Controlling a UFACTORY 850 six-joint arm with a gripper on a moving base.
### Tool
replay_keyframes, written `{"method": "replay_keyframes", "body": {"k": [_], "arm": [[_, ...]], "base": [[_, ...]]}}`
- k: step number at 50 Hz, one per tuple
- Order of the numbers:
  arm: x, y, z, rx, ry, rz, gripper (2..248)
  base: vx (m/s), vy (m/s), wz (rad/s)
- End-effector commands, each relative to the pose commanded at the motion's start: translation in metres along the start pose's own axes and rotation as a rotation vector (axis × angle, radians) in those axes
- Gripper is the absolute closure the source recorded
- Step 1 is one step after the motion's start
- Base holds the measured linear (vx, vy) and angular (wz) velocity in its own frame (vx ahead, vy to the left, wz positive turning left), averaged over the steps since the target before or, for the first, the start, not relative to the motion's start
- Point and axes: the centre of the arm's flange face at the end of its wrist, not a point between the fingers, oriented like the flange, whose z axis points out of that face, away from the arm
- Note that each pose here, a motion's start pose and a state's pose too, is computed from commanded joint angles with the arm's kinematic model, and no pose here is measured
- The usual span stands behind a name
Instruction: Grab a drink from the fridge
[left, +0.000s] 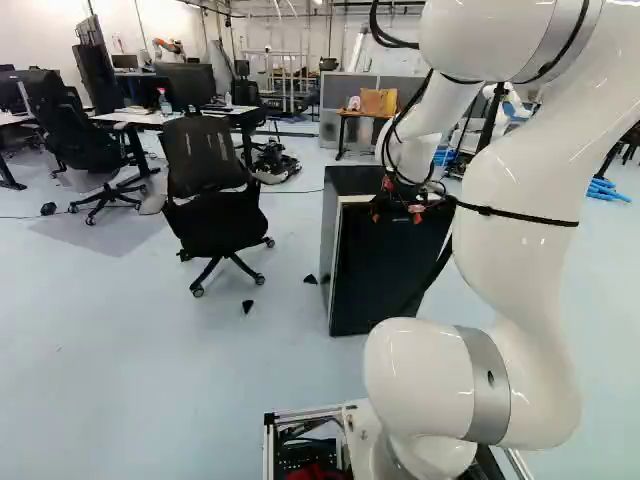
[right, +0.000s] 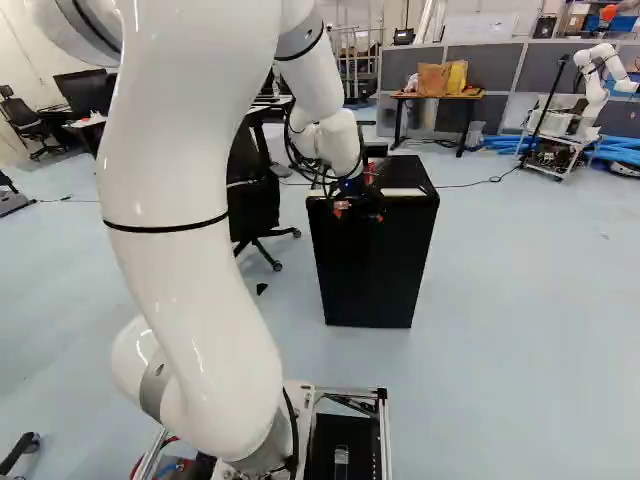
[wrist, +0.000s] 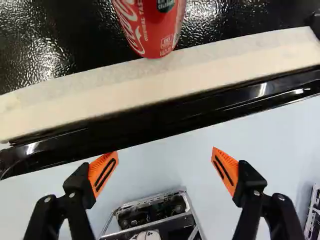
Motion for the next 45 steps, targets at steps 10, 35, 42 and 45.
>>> {"method": "replay_keyframes", "body": {"k": [10, 35, 42, 45], "arm": [[0.003, 0.0, 0.0, -0.003, 0.031, -0.013, 3], [-0.014, 0.002, -0.008, -0.005, 0.028, -0.01, 3], [-0.024, 0.002, -0.013, -0.006, 0.046, -0.011, 3], [-0.028, 0.002, -0.016, -0.007, 0.06, -0.012, 3]], "base": [[0.0, 0.0, 0.0], [0.0, 0.0, 0.0], [0.0, 0.0, 0.0], [0.0, 0.0, 0.0]]}}
